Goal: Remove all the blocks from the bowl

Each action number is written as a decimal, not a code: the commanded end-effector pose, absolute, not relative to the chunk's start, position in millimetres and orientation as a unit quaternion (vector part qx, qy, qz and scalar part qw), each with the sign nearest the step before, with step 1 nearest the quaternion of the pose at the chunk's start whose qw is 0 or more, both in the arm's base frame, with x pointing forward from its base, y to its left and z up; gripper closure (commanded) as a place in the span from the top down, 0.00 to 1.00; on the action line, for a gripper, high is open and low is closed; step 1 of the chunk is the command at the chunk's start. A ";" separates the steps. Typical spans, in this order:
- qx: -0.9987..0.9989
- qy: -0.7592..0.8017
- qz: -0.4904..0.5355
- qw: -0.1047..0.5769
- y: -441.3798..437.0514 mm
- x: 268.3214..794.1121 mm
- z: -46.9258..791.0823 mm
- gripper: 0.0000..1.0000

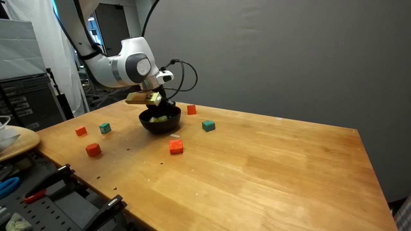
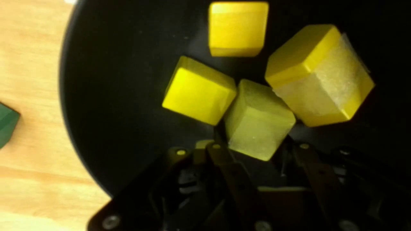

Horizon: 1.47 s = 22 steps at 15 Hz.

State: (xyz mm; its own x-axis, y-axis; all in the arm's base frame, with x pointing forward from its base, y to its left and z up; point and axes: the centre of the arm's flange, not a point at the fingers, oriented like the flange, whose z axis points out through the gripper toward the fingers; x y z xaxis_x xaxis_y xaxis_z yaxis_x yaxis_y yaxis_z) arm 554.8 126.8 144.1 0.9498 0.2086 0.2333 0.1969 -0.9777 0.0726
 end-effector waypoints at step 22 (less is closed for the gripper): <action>0.963 0.180 0.173 -0.099 303.4 478.4 170.7 0.91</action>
